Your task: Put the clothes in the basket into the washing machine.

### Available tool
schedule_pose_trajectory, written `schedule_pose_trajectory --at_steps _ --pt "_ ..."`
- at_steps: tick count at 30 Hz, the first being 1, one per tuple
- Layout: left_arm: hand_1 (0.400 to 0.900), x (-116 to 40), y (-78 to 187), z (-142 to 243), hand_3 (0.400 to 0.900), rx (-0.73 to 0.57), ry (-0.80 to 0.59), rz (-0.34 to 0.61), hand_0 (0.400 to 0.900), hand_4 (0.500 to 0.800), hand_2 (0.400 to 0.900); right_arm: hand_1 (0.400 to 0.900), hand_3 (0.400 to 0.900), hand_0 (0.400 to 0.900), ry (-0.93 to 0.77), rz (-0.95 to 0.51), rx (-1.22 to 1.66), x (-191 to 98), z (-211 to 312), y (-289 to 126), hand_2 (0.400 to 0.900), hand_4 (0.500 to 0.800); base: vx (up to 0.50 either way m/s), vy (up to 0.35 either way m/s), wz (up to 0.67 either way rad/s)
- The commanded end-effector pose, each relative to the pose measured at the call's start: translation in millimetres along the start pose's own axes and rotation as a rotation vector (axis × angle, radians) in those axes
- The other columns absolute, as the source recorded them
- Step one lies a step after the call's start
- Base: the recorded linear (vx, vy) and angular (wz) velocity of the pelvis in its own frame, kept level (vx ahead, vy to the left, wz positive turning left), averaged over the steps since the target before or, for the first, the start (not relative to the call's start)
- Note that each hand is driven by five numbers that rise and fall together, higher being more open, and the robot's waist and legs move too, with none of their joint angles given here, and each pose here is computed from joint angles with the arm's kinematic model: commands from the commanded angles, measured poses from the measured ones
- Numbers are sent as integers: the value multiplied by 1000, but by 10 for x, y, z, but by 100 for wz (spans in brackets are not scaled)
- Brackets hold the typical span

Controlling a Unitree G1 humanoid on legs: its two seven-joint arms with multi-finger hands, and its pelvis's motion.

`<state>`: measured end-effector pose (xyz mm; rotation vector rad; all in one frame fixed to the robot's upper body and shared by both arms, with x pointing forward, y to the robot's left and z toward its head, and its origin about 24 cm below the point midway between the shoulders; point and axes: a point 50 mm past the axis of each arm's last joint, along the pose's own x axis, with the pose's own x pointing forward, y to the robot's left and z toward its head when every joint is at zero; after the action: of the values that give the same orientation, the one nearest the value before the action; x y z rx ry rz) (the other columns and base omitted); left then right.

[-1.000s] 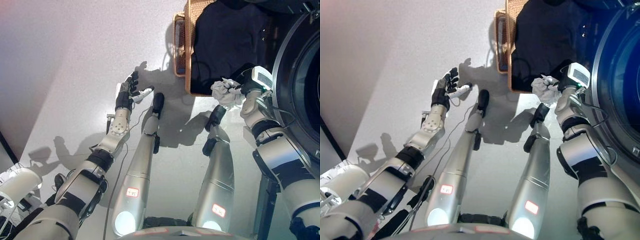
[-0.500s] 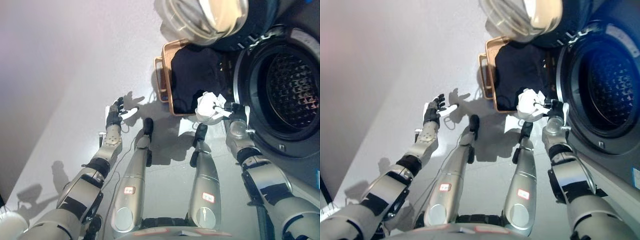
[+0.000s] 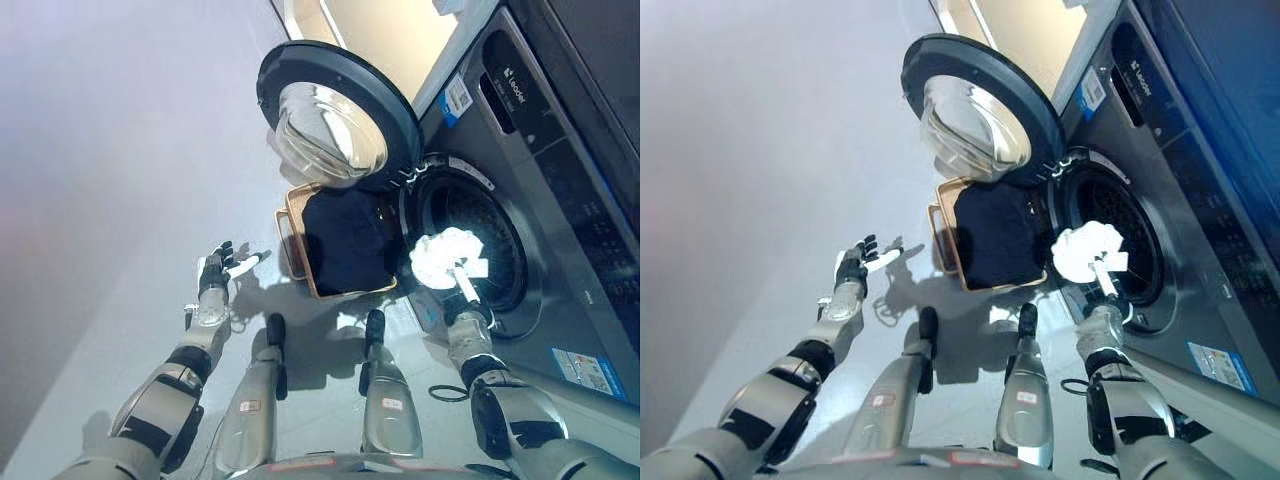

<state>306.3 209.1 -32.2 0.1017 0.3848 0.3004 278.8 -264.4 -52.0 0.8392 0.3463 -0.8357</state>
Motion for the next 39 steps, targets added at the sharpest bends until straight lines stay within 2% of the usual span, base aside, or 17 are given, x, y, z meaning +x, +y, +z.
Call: schedule_pose_trajectory --at_steps 1,6,12,16,17,18,19,27,39 --pt "900 -12 114 -45 900 -84 -9 52 900 800 900 400 400 400 -233 19 171 71 650 -15 400 500 0 0 0" --pt "900 -46 111 -117 900 -105 9 36 900 800 900 400 400 400 -342 -8 291 94 1129 9 400 500 11 -21 4" --pt "900 -128 29 -177 900 -135 1 -25 900 800 900 400 400 400 -488 73 513 1 1795 300 400 500 10 -12 -1" --pt "900 -161 -64 -161 900 -137 -13 -70 900 800 900 400 400 400 -533 105 594 -57 1970 407 400 500 5 -1 -4" --pt "900 -165 -86 -152 900 -139 -17 -78 900 800 900 618 618 618 -532 102 590 -55 1969 408 618 631 4 0 -4" --pt "900 -167 -97 -151 900 -136 -18 -82 900 800 900 775 775 775 -529 97 571 -49 1960 399 775 725 5 -6 -4" --pt "900 -167 -103 -157 900 -132 -15 -83 900 800 900 900 900 900 -513 81 541 -29 1909 376 900 800 3 -10 -5" --pt "900 -152 -130 -139 900 -124 -16 -80 900 800 900 900 900 900 -392 24 371 79 1516 238 900 800 -2 -5 -1" --pt "900 -143 -114 -137 900 -121 -16 -70 900 800 900 900 900 900 -321 23 295 109 1226 192 900 800 1 -1 -2"
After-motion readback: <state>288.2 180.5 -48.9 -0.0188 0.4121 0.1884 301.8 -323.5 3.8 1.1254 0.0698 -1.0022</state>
